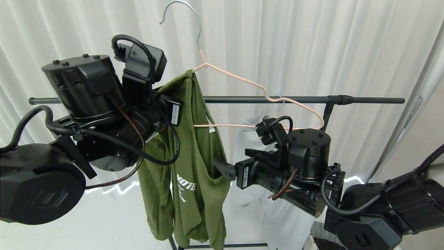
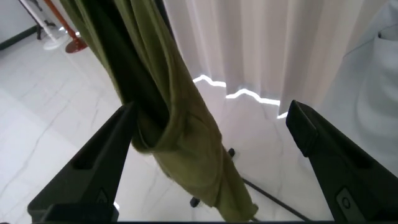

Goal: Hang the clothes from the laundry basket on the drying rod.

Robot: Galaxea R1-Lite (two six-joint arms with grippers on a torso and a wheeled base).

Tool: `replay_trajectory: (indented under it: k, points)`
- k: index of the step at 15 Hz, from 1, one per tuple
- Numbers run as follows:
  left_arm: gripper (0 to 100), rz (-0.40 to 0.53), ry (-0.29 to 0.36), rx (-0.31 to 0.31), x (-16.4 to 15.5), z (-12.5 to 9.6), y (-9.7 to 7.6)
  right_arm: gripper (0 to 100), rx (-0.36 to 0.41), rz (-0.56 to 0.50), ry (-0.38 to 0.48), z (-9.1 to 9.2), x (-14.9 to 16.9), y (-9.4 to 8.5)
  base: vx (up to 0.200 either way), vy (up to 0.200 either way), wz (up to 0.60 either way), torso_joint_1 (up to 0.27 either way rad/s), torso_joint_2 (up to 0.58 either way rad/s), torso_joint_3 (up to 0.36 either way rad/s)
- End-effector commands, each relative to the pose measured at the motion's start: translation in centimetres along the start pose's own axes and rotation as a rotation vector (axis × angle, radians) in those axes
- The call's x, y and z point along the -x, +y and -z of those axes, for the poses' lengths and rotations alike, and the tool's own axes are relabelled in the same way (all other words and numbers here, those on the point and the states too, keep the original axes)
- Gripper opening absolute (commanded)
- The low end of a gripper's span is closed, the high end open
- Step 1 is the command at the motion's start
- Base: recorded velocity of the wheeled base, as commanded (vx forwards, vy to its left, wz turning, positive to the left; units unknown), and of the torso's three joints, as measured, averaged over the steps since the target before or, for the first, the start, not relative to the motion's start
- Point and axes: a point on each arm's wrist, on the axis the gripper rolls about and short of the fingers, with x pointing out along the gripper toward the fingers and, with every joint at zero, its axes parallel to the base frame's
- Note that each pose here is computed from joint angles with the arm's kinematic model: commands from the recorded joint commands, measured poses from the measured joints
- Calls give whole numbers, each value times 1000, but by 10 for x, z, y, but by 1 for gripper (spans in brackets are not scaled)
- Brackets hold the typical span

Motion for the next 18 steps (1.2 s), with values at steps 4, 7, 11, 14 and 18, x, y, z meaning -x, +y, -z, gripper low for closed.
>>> replay_trajectory:
  k: [4, 7, 11, 14, 18]
  points:
    - [0, -8, -22, 10, 6, -6, 5, 0, -10, 47, 37, 16, -7, -5, 0, 0, 0, 0, 0, 0]
    - [0, -7, -19, 8, 8, -5, 6, 0, -18, 85, 24, 14, -6, -7, 0, 0, 0, 0, 0, 0]
    - [0, -40, 13, -17, 6, 5, 15, 0, -24, 175, 7, 7, 9, -28, 0, 0, 0, 0, 0, 0]
    - [0, -85, 52, -81, 9, 16, 29, 0, -38, 219, -77, -21, 25, -45, 0, 0, 0, 0, 0, 0]
    - [0, -127, 95, -97, 8, 24, 32, 0, -46, 269, -145, -43, 39, -63, 0, 0, 0, 0, 0, 0]
